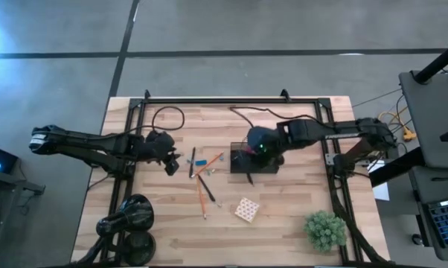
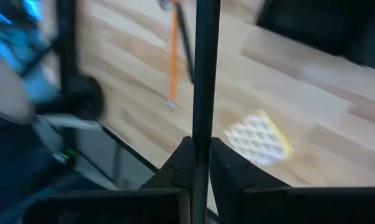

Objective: Pick and place office supplies into organizer
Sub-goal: Put the bottom right pen into the desk organizer

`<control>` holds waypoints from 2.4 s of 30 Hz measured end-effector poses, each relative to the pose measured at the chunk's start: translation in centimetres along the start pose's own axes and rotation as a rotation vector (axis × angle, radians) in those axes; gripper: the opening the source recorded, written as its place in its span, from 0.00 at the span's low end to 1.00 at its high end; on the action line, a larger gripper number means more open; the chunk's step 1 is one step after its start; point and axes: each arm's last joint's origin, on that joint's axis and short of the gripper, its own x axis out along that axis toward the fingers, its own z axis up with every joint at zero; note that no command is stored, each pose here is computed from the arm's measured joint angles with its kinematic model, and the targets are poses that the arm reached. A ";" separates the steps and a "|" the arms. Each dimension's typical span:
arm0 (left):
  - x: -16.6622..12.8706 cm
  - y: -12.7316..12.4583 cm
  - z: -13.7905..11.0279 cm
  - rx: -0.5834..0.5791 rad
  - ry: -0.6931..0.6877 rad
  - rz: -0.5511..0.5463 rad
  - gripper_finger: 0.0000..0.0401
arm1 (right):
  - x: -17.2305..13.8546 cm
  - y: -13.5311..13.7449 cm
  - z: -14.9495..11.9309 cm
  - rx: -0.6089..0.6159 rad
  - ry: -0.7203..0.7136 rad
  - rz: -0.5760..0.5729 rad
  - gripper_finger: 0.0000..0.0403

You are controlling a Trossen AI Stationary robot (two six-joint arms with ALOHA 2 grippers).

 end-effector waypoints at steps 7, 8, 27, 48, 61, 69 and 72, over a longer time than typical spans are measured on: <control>0.0 0.4 -0.5 -0.034 0.039 0.054 0.36 | -1.0 0.3 2.7 -0.178 -0.068 0.084 0.06; 0.0 0.4 -0.5 -0.034 0.039 0.054 0.36 | -1.1 0.2 2.8 -0.245 -0.085 0.062 0.06; 0.0 0.4 -0.5 -0.062 0.039 0.055 0.36 | -2.4 -0.4 4.1 -1.259 -0.454 -0.789 0.06; -0.1 1.1 -1.3 -0.122 0.118 0.120 0.36 | 3.8 2.9 4.0 -1.737 -0.019 -1.533 0.06; 0.0 1.2 -1.5 -0.135 0.132 0.147 0.36 | 6.1 0.3 -3.3 -1.974 0.075 -1.558 0.06; 0.1 1.0 -1.3 -0.142 0.115 0.129 0.36 | 8.3 -3.2 -2.9 -2.000 0.310 -1.605 0.06; 0.1 0.9 -1.2 -0.150 0.113 0.111 0.36 | 8.6 -4.1 -2.1 -1.983 0.374 -1.623 0.06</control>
